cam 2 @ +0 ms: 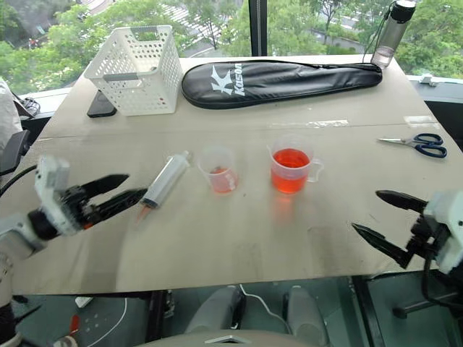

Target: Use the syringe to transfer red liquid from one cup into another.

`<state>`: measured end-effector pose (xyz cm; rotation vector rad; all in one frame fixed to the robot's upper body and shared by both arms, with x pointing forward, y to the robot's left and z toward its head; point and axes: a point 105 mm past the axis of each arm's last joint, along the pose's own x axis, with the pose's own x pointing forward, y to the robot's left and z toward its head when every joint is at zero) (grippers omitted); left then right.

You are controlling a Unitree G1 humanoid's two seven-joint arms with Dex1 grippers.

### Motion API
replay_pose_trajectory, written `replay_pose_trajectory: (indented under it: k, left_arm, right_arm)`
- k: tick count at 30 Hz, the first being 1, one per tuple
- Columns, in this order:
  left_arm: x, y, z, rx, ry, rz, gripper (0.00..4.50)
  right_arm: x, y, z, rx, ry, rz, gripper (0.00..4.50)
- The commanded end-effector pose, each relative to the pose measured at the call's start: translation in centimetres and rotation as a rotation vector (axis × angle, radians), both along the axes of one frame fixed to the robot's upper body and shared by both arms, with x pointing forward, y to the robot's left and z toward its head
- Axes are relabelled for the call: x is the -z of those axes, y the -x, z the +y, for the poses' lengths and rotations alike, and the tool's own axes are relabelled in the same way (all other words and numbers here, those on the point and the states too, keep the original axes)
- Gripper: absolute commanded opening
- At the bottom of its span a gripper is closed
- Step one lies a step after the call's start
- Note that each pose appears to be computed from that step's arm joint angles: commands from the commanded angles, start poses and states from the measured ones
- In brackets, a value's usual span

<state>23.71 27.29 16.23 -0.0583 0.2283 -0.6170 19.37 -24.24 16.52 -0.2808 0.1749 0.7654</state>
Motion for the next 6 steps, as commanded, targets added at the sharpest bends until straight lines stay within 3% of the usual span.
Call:
replay_pose_trajectory:
  k: [1,6]
  left_arm:
    - [-1.2,1.5,1.9,-0.037,-0.086,-0.060,4.47]
    - [0.0,2.7,2.3,-0.045,-0.090,-0.028,4.47]
  right_arm:
    - [-1.3,0.6,-1.1,0.004,0.048,-0.051,4.50]
    - [-0.9,0.6,-1.4,0.006,0.047,-0.045,4.50]
